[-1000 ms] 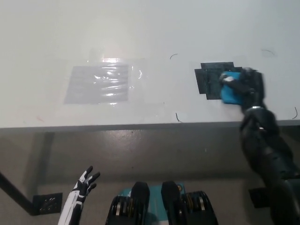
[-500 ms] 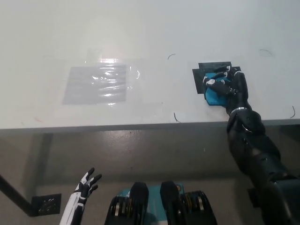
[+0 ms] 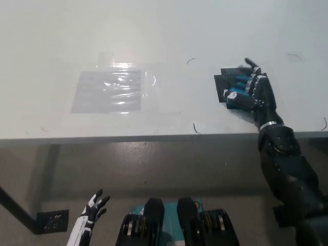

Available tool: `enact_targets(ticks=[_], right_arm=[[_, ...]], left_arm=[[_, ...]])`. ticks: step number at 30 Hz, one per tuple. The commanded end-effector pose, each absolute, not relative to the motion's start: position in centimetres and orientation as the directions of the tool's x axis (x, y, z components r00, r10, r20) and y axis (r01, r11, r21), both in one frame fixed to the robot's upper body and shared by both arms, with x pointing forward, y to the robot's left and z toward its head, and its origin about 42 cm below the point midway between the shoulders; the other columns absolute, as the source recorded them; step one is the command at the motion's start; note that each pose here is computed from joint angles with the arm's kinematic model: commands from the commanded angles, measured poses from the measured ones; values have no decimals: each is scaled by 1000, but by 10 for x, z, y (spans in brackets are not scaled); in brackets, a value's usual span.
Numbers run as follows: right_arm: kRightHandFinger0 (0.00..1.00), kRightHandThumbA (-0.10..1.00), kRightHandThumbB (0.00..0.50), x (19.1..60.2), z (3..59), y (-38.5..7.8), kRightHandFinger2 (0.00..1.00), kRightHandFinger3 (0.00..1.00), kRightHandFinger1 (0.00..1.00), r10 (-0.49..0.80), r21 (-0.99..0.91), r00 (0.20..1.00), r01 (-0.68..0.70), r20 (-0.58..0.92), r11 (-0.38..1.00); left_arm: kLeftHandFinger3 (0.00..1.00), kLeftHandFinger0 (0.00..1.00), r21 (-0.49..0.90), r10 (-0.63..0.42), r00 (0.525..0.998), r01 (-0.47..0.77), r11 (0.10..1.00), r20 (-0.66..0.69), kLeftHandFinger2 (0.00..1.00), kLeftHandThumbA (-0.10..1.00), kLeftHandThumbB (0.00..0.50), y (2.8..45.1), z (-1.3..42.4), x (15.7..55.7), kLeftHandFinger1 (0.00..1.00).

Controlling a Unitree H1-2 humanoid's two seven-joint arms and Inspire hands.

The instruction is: A soft sponge is kept on the balc marked spot on the table infront of the robot and it uses its right hand fist to press down on it and drrags it across the table in a back and forth manner twice to clean it

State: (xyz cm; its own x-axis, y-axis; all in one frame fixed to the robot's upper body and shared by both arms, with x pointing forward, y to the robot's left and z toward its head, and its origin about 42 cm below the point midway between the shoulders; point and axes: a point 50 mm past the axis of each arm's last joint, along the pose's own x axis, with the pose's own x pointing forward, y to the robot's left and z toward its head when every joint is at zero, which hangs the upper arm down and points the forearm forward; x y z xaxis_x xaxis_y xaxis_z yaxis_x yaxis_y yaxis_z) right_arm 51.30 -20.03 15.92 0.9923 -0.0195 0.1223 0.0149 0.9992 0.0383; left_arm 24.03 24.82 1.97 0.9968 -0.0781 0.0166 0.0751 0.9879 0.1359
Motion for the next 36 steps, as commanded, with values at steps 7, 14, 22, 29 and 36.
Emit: enact_targets(ticks=[7, 14, 22, 29, 36], right_arm=[[1000, 1000, 349, 397, 387, -229, 1000, 1000, 1000, 84, -23, 577, -112, 812, 993], [1000, 1000, 336, 276, 390, -218, 1000, 1000, 1000, 172, -116, 362, -171, 916, 978], [1000, 1000, 307, 188, 337, -197, 1000, 1000, 1000, 241, -145, 364, -271, 900, 952], [1000, 1000, 226, 170, 236, -211, 1000, 1000, 1000, 244, -87, 660, -261, 710, 961], [1000, 1000, 271, 187, 157, -224, 1000, 1000, 1000, 147, 9, 871, -171, 469, 985]], left_arm=[[1000, 1000, 154, -106, 993, 98, 983, 45, 900, 1000, 258, 251, 20, 231, 1000], [1000, 1000, 159, -111, 992, 101, 982, 53, 911, 1000, 254, 251, 22, 235, 1000], [1000, 1000, 175, -114, 990, 99, 980, 78, 911, 1000, 268, 253, 29, 253, 1000], [1000, 1000, 170, -117, 991, 103, 980, 72, 943, 1000, 253, 252, 27, 253, 1000], [1000, 1000, 150, -111, 991, 99, 984, 74, 1000, 1000, 250, 251, 27, 255, 1000]])
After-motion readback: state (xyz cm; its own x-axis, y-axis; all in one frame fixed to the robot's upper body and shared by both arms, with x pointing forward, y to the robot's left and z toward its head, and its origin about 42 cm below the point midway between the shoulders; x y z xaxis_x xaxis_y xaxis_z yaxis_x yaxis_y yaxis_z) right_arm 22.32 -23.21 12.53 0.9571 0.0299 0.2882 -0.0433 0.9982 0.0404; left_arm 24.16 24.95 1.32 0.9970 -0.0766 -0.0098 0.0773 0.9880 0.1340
